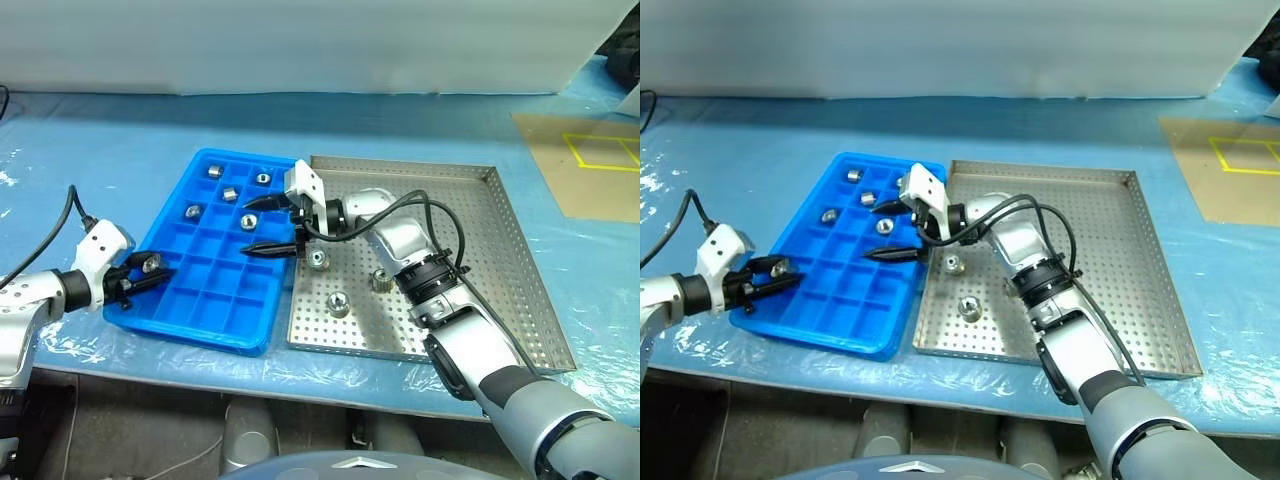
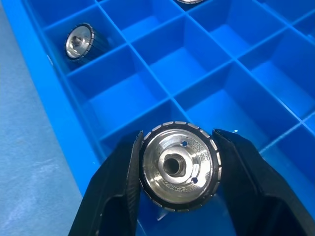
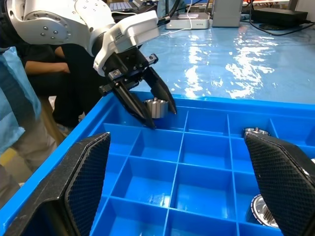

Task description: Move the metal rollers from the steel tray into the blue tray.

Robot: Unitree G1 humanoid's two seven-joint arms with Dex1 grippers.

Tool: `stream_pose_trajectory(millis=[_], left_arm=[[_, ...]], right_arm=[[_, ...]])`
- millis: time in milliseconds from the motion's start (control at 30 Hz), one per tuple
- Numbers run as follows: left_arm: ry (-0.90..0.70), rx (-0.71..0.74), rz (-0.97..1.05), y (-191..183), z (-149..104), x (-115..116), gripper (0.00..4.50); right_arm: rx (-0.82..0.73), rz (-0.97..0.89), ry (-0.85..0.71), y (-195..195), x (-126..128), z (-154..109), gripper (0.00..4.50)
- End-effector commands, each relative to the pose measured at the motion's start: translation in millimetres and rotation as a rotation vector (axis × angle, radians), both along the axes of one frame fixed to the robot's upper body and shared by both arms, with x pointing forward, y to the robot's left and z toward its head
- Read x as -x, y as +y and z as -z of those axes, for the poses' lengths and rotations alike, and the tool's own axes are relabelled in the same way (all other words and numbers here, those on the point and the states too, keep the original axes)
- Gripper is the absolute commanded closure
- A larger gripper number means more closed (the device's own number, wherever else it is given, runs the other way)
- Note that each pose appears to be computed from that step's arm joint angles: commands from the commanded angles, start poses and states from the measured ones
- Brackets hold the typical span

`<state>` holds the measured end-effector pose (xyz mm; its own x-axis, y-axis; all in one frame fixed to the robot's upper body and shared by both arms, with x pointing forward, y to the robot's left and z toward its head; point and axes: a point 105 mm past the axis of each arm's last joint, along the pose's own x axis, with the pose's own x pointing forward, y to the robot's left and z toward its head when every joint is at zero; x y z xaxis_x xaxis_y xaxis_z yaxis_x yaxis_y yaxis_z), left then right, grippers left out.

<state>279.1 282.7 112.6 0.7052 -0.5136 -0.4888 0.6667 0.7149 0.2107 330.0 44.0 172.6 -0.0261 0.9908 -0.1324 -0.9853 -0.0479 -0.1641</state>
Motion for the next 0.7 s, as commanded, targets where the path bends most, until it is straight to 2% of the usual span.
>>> stream_pose_trajectory(millis=[33, 400, 600, 700], left_arm=[[0.001, -0.071, -0.031, 15, 2, -1, 2.62], [0.014, -0.076, -0.112, 21, 14, -18, 2.62], [-0.036, -0.075, -0.115, 19, 6, -32, 0.63], [-0.053, 0.001, -0.034, -3, -5, -35, 0.63]], right_arm=[[-0.043, -0.004, -0.040, -1, 2, -15, 0.00], [-0.036, 0.024, -0.054, -4, -3, -13, 0.00], [-0.038, 0.050, -0.055, -7, -6, -13, 0.00], [-0.041, 0.068, -0.057, -10, -7, -14, 0.00]])
